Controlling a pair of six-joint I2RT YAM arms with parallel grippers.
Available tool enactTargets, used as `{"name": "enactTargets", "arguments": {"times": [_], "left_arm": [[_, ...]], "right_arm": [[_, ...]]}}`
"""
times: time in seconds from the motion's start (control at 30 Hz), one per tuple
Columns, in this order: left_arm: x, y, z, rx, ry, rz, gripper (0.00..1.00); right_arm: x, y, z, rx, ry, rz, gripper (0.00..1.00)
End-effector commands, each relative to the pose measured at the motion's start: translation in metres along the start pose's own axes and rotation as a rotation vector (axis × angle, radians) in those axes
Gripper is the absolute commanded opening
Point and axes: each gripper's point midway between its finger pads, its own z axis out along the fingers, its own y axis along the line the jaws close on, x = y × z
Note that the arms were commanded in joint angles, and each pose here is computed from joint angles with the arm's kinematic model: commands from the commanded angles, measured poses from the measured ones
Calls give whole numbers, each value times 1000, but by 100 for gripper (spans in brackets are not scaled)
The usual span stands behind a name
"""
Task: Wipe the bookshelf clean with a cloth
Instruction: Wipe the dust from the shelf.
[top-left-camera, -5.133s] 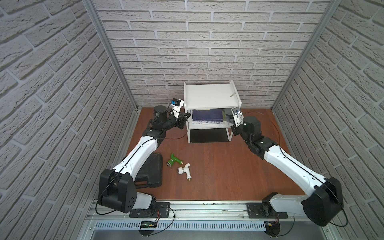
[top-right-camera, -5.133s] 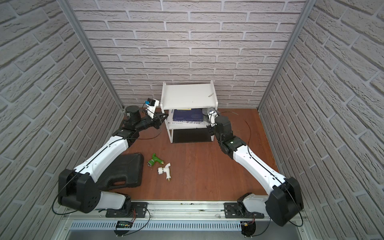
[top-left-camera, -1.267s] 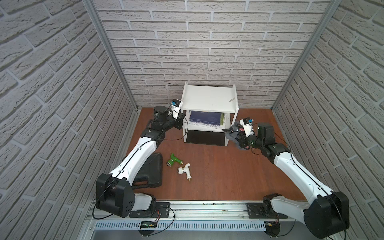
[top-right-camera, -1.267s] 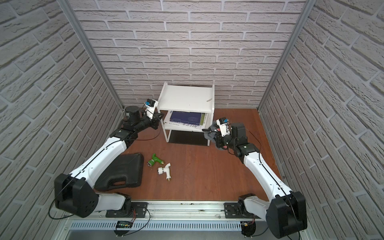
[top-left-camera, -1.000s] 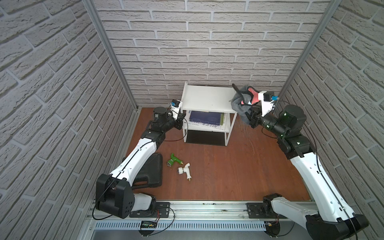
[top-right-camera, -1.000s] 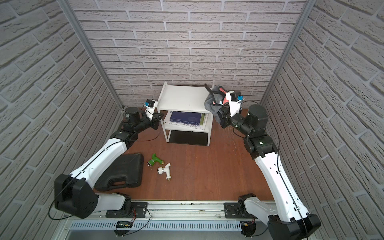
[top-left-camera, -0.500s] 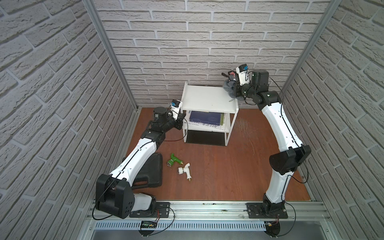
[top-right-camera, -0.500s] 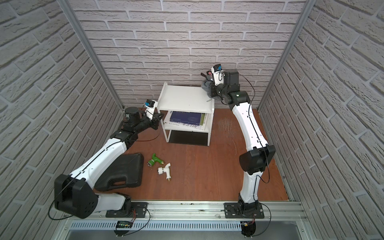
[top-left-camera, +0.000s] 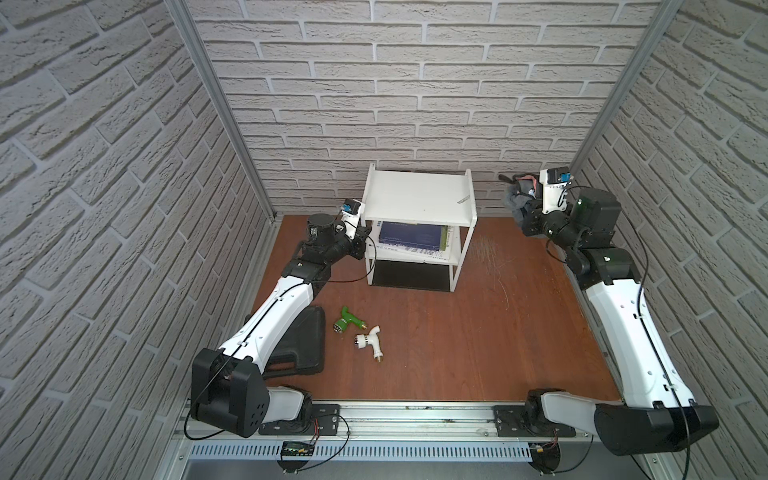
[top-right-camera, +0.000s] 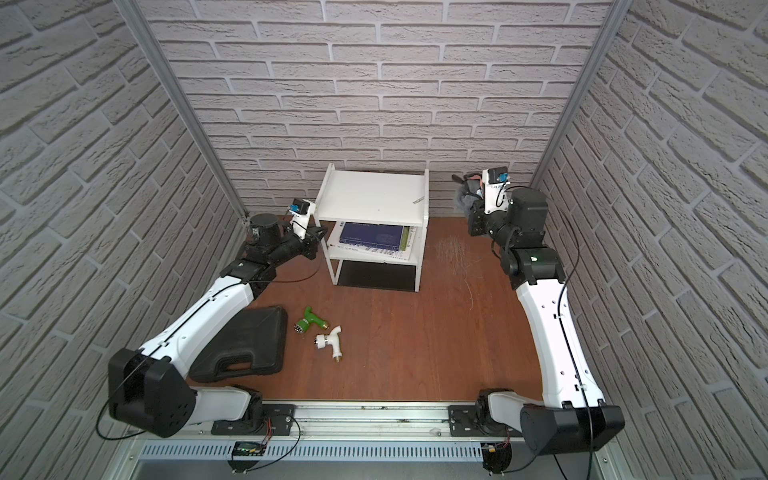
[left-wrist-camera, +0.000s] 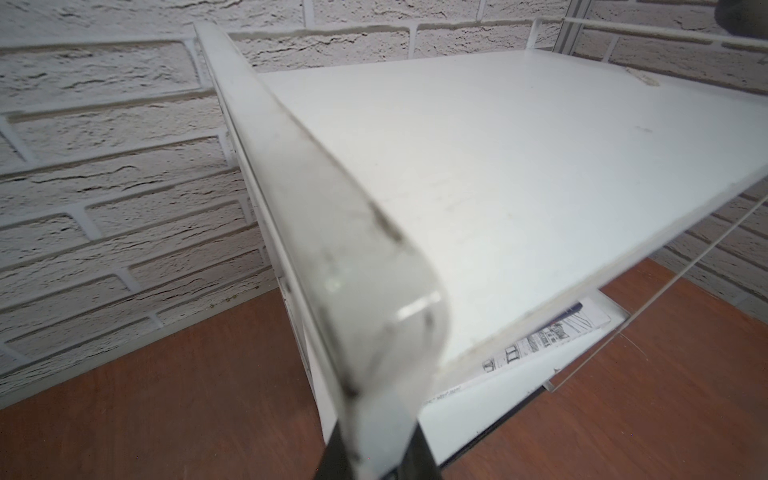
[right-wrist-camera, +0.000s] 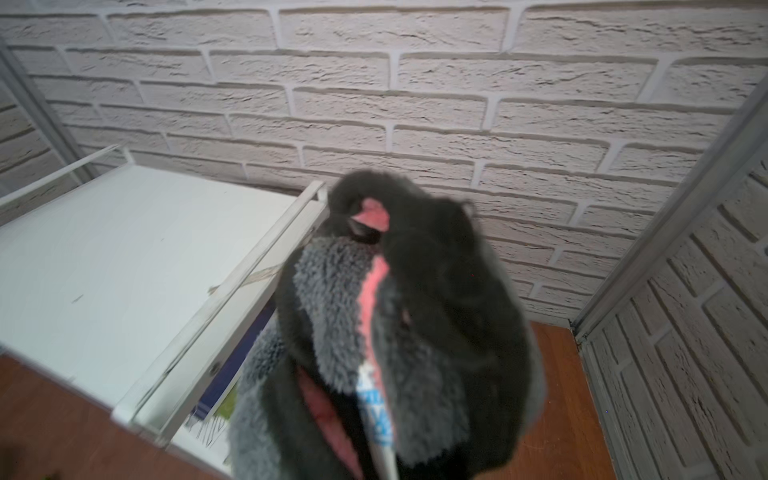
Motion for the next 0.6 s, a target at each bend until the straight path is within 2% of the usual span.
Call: {"name": "enactTargets", "arguments": {"times": [0.0,0.1,0.17,0.23,0.4,0.57], "left_arm": [[32,3,6,-25,114,-84,0],[34,3,6,-24,110,-90,0],[33,2,7,-18,107,-95,0],[34,-2,8,-9,109,-94,0],[32,-10,10,7,104,-87,0],[24,-16,10,27,85,-93,0]], "right_arm": [[4,18,71,-159,22,109,3],[-25,49,102,-381,-60,121,3],[-45,69,103,-515,-110,110,3],[-53,78,99,-577,-136,91,3],[-32,78,67,-533,-157,-73,3],[-8,53,57,-351,-100,-90,3]]}}
